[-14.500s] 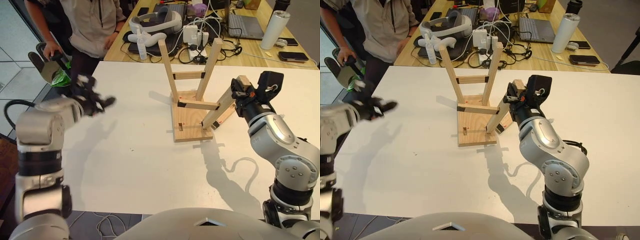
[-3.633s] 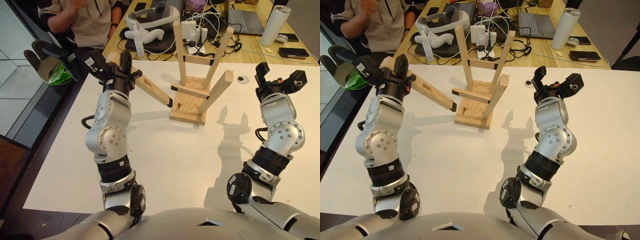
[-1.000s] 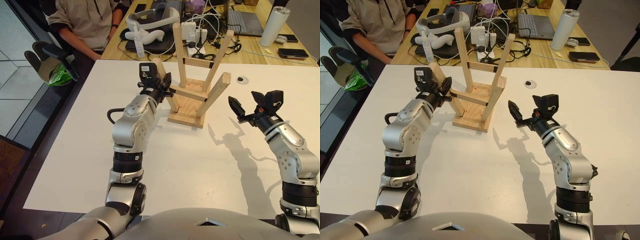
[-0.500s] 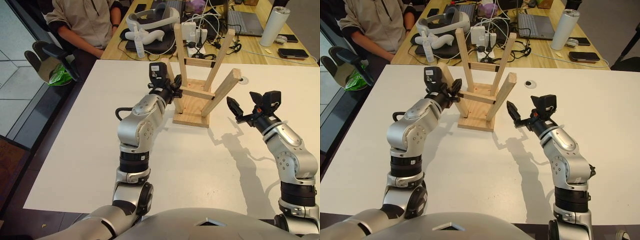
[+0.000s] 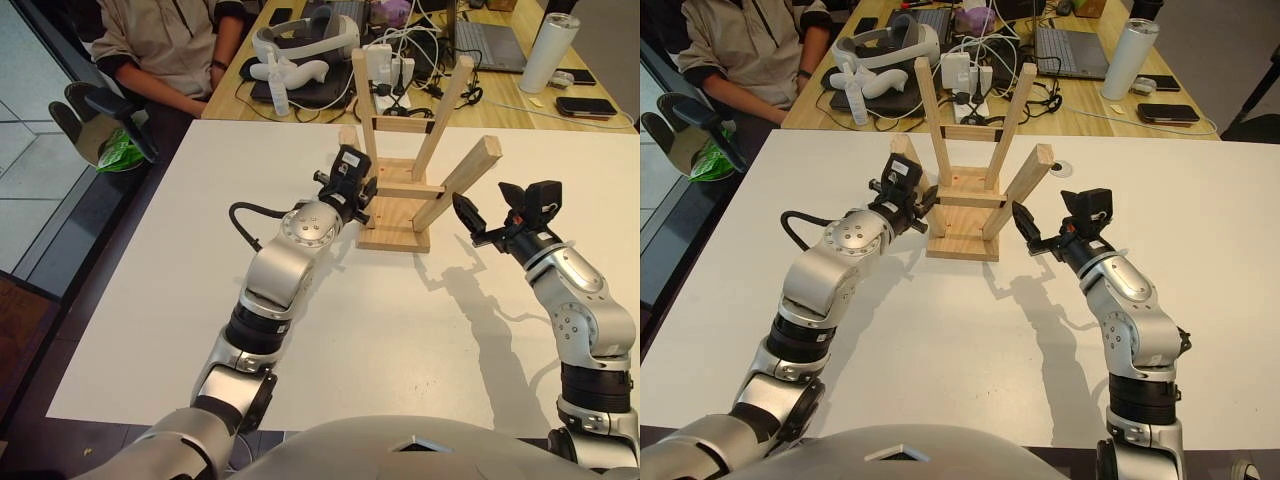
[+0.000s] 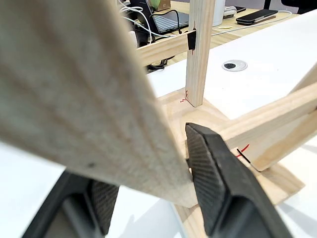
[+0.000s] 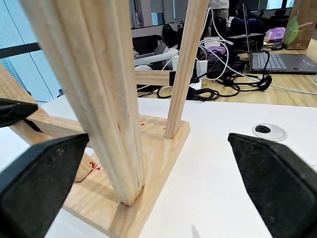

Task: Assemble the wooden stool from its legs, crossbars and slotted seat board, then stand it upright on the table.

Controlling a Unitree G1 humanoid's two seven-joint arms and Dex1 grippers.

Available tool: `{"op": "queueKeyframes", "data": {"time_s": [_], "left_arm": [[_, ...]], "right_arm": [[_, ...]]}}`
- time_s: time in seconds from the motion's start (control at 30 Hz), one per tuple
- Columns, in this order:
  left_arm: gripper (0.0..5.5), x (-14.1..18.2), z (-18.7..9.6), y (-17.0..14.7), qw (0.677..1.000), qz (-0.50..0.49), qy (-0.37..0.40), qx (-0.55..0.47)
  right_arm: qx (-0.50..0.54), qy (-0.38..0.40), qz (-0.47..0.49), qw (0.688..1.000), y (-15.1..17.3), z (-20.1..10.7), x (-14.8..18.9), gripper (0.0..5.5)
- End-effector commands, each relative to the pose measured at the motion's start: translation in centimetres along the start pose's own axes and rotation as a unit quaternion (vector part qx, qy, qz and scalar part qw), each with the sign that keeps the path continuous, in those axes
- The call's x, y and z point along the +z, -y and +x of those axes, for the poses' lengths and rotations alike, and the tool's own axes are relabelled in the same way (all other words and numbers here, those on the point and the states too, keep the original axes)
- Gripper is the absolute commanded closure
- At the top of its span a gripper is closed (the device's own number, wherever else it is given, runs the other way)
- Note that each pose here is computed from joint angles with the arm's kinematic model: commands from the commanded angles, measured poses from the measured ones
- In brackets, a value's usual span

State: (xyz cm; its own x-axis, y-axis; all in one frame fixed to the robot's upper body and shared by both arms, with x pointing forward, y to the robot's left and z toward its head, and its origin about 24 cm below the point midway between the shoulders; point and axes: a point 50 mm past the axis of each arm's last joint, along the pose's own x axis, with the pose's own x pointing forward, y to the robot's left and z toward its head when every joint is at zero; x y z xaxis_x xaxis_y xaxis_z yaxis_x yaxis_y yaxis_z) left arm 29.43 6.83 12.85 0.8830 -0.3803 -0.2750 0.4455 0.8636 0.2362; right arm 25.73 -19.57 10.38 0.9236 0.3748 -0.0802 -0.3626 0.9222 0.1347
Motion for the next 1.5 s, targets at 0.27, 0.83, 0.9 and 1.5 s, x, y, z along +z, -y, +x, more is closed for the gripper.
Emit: {"op": "queueKeyframes", "data": {"time_s": [0.27,0.83,0.9,1.5], "left_arm": [[3.45,0.4,0.1,-1.4,0.997,-0.077,0.014,0.021],[3.45,13.4,-3.3,-12.4,0.919,-0.214,0.319,0.091],[3.45,14.2,-2.7,-12.1,0.918,-0.209,0.328,0.08],[3.45,7.5,1.9,-7.0,0.983,-0.111,0.135,0.048]], "right_arm": [[-0.002,0.012,-0.003,1.0,-0.2,0.7,0.7,0.3],[0.005,0.013,-0.005,1.0,-1.5,0.8,0.0,0.3],[0.011,0.011,-0.011,1.0,-1.9,0.9,-0.2,0.3],[0.01,0.005,0.002,1.0,-2.0,1.1,-0.8,0.3]]}}
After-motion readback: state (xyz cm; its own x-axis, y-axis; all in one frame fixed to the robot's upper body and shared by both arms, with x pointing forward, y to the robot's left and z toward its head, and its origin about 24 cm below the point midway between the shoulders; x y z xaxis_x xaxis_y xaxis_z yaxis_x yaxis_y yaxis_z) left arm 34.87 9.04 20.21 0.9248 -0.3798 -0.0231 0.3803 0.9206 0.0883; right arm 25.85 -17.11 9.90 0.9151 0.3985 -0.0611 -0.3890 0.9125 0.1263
